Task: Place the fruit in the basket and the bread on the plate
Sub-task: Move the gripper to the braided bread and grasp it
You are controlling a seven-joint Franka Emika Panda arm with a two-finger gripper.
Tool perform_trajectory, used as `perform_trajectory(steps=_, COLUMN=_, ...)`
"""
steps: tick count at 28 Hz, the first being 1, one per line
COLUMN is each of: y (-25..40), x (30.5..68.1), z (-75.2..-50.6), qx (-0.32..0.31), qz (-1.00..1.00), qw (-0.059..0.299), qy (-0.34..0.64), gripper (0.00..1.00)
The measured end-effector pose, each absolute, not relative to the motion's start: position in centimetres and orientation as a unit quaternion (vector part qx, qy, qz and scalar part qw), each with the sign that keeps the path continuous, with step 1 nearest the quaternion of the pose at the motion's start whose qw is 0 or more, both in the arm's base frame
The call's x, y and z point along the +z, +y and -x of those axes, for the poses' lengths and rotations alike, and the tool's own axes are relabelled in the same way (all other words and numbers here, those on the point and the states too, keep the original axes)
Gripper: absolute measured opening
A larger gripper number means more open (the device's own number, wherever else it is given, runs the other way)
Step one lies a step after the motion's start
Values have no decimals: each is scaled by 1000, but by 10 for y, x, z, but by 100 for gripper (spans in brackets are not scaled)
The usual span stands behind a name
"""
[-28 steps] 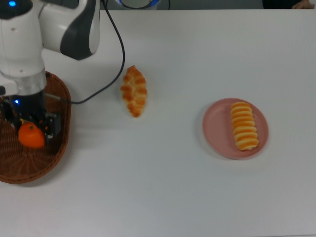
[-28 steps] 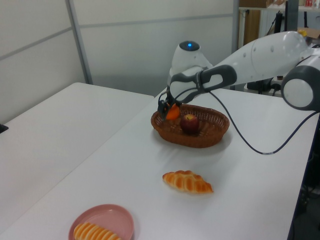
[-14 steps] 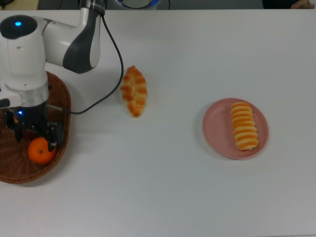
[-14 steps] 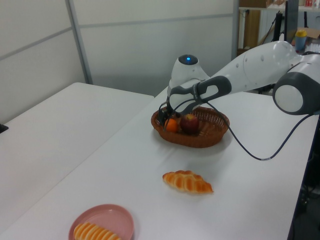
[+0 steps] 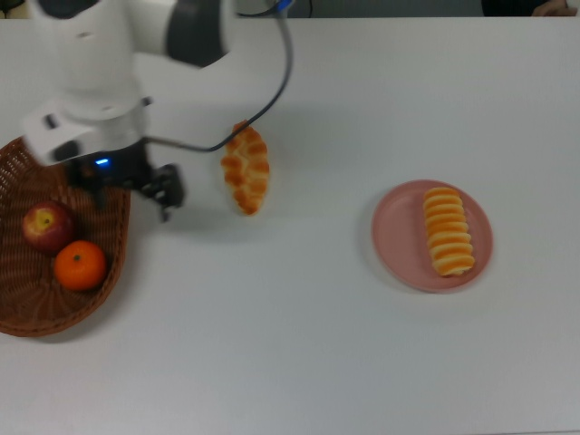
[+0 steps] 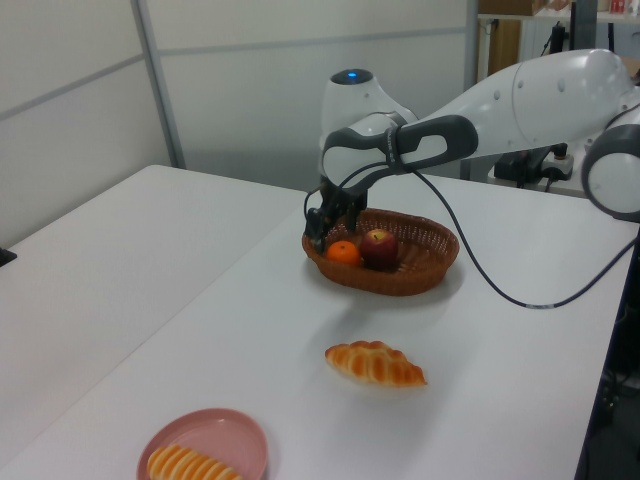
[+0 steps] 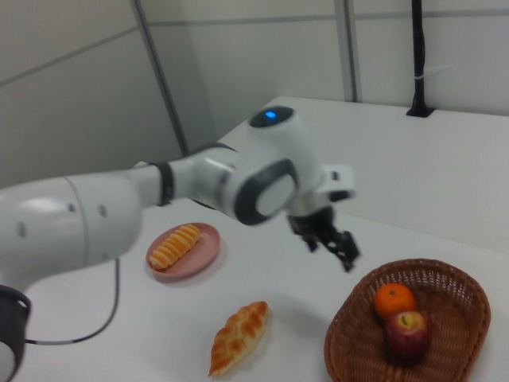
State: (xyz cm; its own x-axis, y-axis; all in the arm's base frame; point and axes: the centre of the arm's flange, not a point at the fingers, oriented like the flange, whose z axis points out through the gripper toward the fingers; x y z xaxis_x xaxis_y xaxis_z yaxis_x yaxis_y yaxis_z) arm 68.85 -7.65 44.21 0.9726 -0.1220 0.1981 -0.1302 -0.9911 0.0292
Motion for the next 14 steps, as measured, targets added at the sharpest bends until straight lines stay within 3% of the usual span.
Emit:
perform_trajectory(steps=9, y=34, x=458, z=-638, qx=-6, qz=-1000, qw=13, qy=14, gripper=100)
perform_trajectory(steps=14, y=80, x=438, z=-617, qx=-46, qz=-998, qw=16, qy=51, gripper=100)
